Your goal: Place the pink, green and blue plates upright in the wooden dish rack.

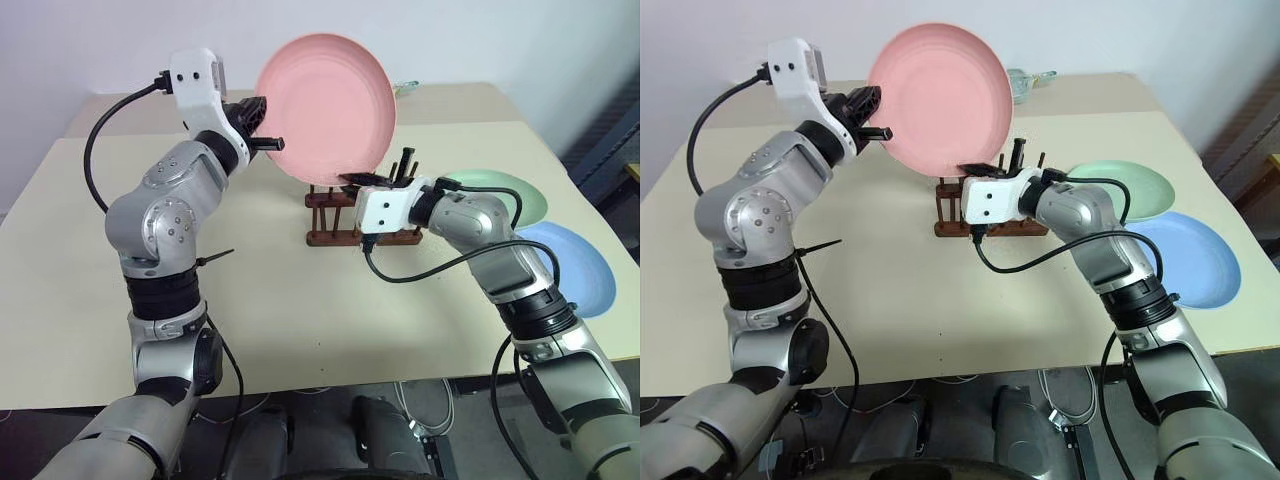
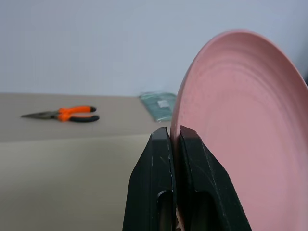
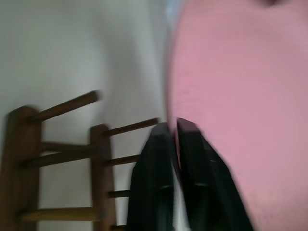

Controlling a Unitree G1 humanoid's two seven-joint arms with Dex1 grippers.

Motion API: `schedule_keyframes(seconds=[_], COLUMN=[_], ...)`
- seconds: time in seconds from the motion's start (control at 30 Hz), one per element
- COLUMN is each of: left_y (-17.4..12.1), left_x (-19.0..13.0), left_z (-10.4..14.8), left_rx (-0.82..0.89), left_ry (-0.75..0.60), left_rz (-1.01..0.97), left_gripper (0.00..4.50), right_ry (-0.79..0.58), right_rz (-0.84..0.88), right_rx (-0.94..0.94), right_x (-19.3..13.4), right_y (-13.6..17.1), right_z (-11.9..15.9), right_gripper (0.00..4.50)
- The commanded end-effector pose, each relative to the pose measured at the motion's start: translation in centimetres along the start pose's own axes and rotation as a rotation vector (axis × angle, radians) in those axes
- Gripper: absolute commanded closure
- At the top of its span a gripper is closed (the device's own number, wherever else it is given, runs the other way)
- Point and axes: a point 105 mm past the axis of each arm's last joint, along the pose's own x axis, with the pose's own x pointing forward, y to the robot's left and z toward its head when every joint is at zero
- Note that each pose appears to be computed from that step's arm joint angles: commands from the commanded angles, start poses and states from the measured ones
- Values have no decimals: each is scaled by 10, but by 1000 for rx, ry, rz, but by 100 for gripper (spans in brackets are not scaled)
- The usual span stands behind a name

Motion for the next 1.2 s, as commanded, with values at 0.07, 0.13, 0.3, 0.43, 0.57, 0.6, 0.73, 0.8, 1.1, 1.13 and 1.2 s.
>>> schedule_keyframes(seconds=[0.07,0.13,0.3,0.43,0.57,0.6,0.73,0.8,1.1,1.13,1.2], left_y=[-4,-3,39,63,46,38,4,-12,-38,-39,-43], left_x=[-2,-4,-13,-22,-27,-34,-70,-95,-106,-106,-105], left_z=[5,14,64,72,12,-6,-76,-110,-127,-128,-128], left_rx=[-7,-86,-195,-84,179,190,320,358,262,267,262], left_ry=[-16,-79,-339,-369,-125,-78,158,292,325,326,319], left_rz=[-18,-39,127,181,-32,-127,-478,-650,-774,-776,-787], left_gripper=[450,418,197,104,104,104,104,104,104,104,104], right_ry=[-11,3,48,9,-208,-280,-426,-402,-418,-408,-384], right_rz=[-80,-92,-155,-236,-309,-297,-207,-186,-171,-165,-153], right_rx=[-47,-62,-31,234,803,931,1225,1271,1418,1428,1444], right_x=[-5,-7,-26,-59,-101,-110,-126,-125,-120,-119,-116], right_y=[-19,-21,-35,-53,-76,-79,-78,-72,-68,-65,-60], right_z=[3,0,-15,-27,-26,-21,-9,-12,-21,-23,-28], right_gripper=[445,448,450,450,450,450,450,450,450,450,450])
